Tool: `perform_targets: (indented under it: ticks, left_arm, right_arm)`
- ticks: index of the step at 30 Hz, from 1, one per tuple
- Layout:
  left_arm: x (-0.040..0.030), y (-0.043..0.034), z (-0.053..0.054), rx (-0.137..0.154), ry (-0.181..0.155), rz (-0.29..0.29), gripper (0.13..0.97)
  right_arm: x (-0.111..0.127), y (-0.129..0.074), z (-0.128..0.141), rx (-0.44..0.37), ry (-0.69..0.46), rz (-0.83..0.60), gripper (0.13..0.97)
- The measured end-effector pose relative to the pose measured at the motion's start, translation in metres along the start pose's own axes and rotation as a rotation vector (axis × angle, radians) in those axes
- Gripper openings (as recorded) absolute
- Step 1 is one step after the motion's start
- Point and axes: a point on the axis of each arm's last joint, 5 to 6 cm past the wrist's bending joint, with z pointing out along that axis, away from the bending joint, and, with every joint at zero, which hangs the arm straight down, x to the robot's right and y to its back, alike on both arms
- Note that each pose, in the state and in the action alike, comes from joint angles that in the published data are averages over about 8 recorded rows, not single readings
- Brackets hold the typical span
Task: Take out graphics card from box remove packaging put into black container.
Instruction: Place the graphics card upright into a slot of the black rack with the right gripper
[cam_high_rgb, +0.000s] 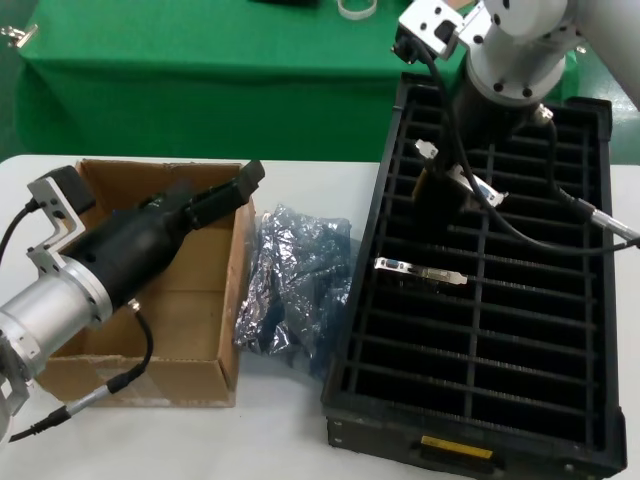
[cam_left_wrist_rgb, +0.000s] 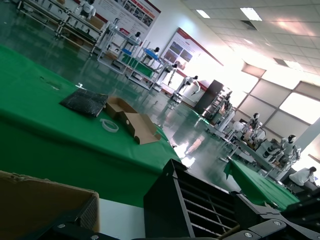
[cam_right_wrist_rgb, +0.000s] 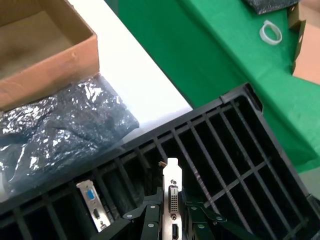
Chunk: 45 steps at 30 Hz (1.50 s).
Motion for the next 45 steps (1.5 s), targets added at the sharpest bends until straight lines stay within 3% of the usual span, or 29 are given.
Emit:
perform_targets:
  ticks: [20, 34, 45]
  left_arm:
    - [-0.0008, 0.0001, -0.007, 0.014, -0.025, 0.017, 0.966]
    - [0.0016, 0.0007, -0.012, 0.016, -0.025, 0.028, 0.966]
    - [0.0029, 0.0016, -0.011, 0.018, -0.034, 0.034, 0.966]
  right_arm:
    - [0.007, 0.028, 0.012, 0.0, -0.04, 0.006, 0.19]
    - [0.002, 0.032, -0.002, 0.032, -0.094, -0.028, 0.19]
    - [0.005, 0.039, 0.008, 0.006, -0.125, -0.053, 0.19]
